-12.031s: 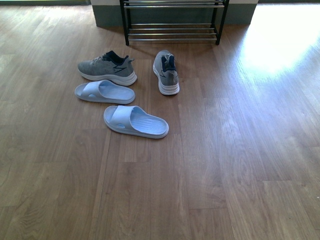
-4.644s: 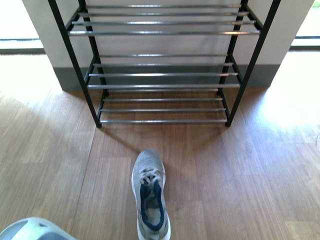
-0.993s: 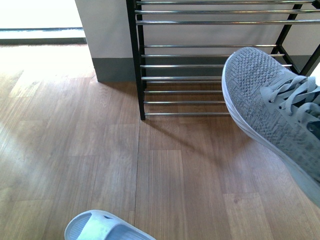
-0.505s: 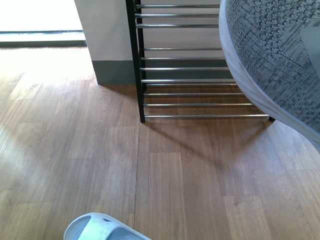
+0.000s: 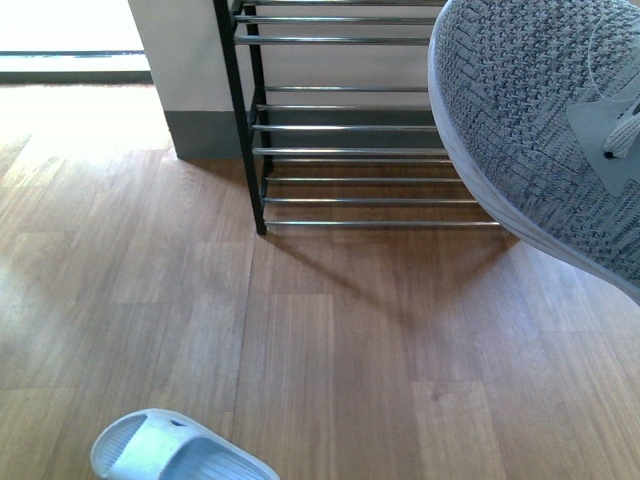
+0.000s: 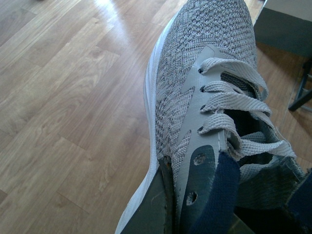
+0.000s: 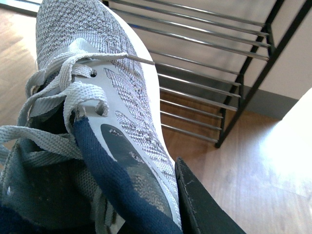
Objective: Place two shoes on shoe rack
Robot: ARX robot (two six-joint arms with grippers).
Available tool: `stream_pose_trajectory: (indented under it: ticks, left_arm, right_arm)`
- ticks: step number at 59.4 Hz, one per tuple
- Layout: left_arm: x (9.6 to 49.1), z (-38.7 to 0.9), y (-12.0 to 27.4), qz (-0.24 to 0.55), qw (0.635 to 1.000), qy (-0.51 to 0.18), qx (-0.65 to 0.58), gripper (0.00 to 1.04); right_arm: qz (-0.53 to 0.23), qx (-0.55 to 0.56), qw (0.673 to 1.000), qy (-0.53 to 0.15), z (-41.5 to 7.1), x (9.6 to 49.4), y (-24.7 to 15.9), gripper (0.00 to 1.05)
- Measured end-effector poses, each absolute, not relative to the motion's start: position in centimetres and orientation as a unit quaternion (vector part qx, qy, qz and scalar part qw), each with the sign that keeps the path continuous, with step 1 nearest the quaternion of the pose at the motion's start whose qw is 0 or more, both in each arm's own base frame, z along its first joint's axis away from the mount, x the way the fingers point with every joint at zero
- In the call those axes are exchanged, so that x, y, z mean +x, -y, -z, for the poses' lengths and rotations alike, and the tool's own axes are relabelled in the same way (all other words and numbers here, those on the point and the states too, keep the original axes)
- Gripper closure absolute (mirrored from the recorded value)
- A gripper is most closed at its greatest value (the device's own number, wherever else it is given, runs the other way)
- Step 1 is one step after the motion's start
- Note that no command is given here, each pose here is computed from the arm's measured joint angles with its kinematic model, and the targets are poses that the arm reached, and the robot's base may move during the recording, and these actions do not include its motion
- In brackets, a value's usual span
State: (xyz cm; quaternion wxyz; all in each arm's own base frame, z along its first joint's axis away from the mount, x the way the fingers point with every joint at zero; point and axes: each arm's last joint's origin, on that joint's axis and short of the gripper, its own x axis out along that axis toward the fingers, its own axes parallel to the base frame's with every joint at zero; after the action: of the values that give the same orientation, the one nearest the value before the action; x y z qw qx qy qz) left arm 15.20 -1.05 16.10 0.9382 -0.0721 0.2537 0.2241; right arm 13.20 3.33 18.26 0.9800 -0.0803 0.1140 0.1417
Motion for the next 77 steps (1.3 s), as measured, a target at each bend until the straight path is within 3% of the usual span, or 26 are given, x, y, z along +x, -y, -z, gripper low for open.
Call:
stream_pose_trajectory:
  ticks: [77]
  left_arm:
    - [15.15, -16.04, 1.11, -0.220, 0.939, -0.256, -0.072, 1.03]
  right_arm:
    - [-0.138, -0.081, 0.980, -0.115, -18.20, 13.19, -3.29, 1.03]
